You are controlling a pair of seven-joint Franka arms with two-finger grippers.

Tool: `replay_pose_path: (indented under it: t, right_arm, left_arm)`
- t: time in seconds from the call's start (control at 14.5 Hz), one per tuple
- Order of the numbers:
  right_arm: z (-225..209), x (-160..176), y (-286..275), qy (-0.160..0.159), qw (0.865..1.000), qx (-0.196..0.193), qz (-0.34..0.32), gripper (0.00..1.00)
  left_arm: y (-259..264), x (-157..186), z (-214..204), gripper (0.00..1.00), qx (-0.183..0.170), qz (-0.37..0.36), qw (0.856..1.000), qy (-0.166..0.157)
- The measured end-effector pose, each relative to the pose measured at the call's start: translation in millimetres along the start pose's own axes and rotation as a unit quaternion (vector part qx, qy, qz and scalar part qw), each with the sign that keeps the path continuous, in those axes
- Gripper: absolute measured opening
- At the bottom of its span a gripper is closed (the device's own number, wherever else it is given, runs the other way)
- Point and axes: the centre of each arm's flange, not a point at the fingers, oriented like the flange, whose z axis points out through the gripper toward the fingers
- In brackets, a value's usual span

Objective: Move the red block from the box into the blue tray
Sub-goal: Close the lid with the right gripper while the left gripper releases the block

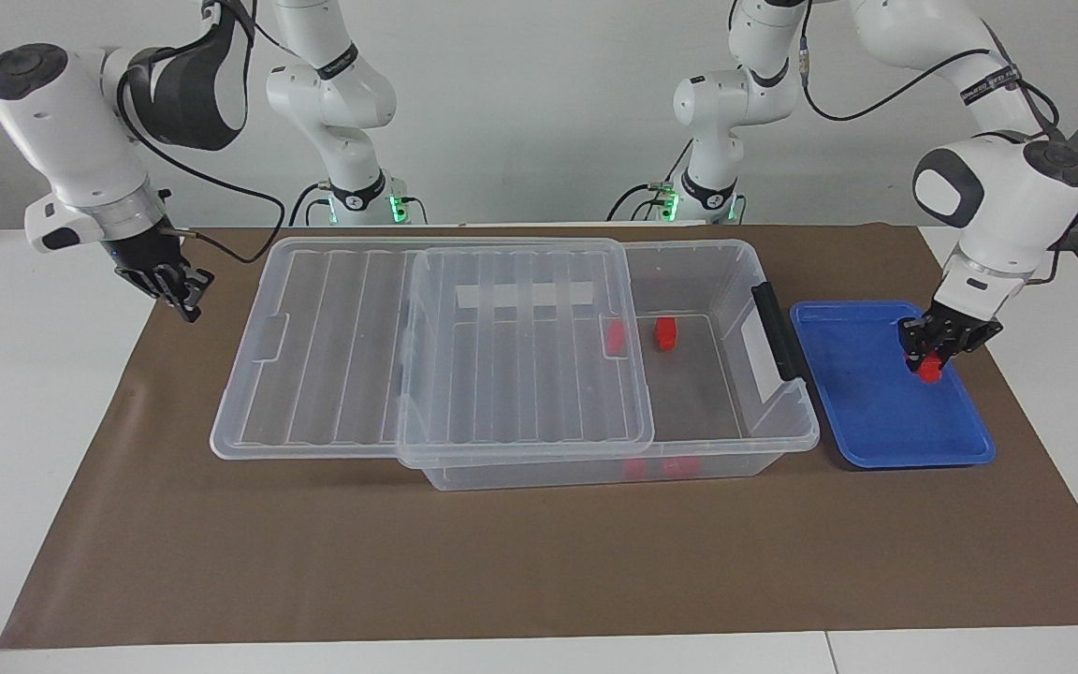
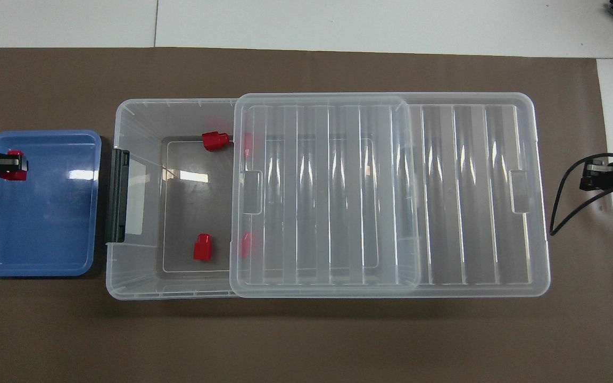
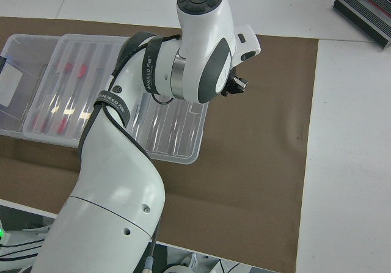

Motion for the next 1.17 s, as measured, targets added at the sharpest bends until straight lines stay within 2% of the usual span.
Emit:
replay_pose_path:
  t: [0.21,0.41,0.76,1.17]
  right_arm:
    - [16,-1,-5,0.0,1.0,0.0,-0.004,0.01]
    - [27,1,-9,-0.004,1.0,0.0,-0.009,0.01]
    - [36,-2,-42,-0.005,0.999,0.001,-0.038,0.01]
    - [43,-11,-69,-0.01,0.998,0.001,-0.064,0.01]
  left_arm:
    - [3,-8,50,0.34,0.003,-0.019,1.0,0.002]
    - [1,-10,79,0.34,0.006,-0.023,1.0,-0.001]
    - [-11,-22,103,0.34,0.009,-0.034,0.999,-0.003]
    - [9,-27,113,0.34,0.005,-0.019,1.0,0.008]
